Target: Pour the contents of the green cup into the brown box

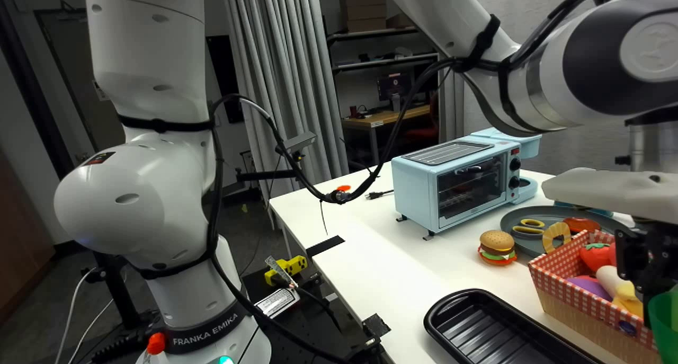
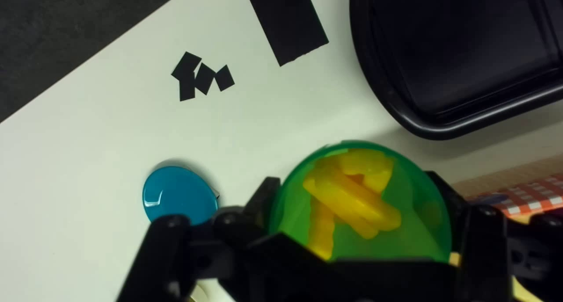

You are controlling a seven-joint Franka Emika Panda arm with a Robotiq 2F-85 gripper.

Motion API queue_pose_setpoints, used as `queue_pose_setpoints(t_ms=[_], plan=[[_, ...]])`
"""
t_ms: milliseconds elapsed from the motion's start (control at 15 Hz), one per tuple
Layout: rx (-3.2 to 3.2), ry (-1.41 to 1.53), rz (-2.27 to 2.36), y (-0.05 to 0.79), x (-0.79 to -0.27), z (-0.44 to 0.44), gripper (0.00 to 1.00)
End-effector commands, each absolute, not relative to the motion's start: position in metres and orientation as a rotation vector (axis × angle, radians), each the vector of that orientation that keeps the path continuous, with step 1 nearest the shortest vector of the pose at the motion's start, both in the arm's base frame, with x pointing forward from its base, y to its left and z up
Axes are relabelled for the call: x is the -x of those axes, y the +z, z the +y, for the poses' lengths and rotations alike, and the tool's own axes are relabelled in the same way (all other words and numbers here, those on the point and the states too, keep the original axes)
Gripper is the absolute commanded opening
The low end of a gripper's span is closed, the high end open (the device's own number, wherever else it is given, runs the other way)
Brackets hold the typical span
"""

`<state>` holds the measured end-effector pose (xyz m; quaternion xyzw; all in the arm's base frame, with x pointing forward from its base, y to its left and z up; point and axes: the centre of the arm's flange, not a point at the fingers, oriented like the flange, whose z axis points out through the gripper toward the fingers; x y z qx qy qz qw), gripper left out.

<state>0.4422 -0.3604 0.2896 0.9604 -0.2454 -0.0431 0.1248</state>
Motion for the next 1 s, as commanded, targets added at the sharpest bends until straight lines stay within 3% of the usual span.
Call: queue_pose_setpoints(t_ms=[0,933], plan=[[-2.845,-0.098,-0.646,0.320,-0.431,-0.337,0.56],[-2.962,0.156,-0.531,0.364,-0.509,-0.257,0.56]])
